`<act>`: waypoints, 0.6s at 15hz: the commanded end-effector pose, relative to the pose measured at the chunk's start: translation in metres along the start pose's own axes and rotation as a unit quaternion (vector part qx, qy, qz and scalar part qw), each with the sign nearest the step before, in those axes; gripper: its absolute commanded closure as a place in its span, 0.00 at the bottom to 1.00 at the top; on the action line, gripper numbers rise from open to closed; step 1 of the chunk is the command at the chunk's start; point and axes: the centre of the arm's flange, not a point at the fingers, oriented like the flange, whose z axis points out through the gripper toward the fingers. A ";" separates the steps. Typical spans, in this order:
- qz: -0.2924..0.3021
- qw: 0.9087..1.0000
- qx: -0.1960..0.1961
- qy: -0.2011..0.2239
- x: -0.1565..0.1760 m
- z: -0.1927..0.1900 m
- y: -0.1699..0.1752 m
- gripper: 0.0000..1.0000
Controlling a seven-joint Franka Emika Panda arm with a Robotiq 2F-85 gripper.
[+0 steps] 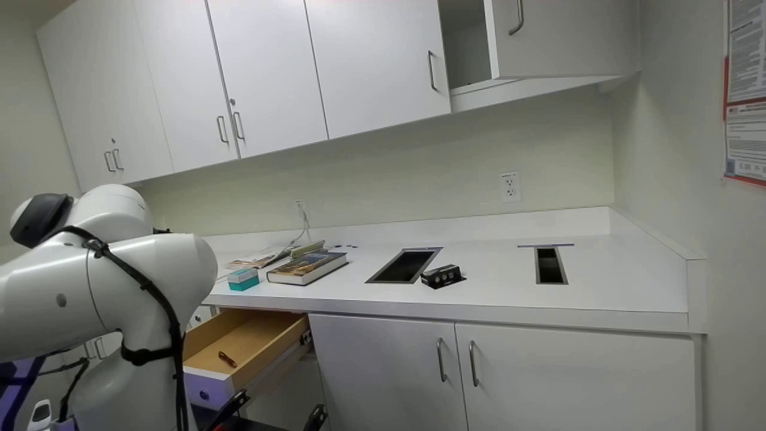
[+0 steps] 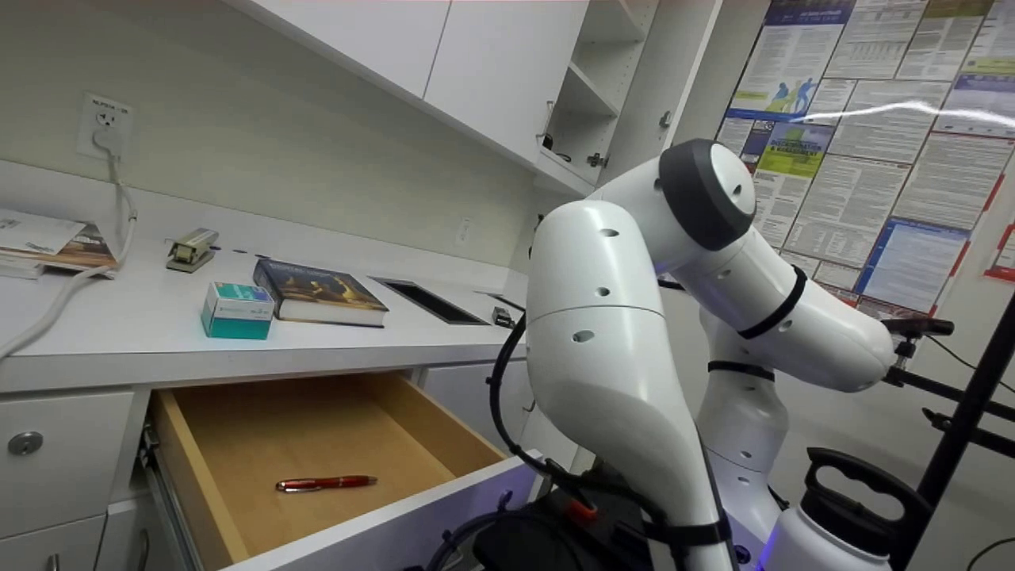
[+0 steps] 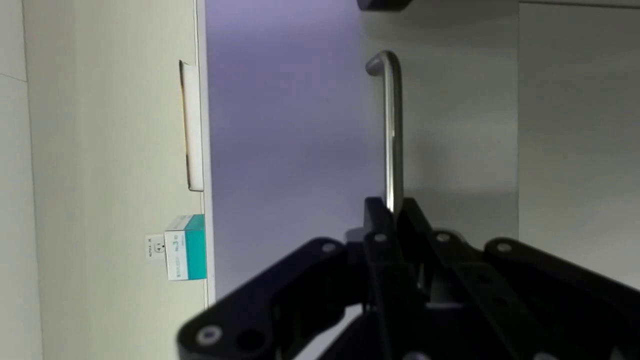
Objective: Pull open the top right most drawer of the kitchen cabinet
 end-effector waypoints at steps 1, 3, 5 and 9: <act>0.010 0.999 0.030 -0.010 -0.009 -0.031 -0.024 0.97; 0.003 1.000 0.020 -0.008 -0.004 -0.022 -0.017 0.64; 0.000 1.000 0.016 -0.005 0.001 -0.015 -0.006 0.59; -0.005 0.998 0.065 0.003 0.015 -0.010 0.024 0.29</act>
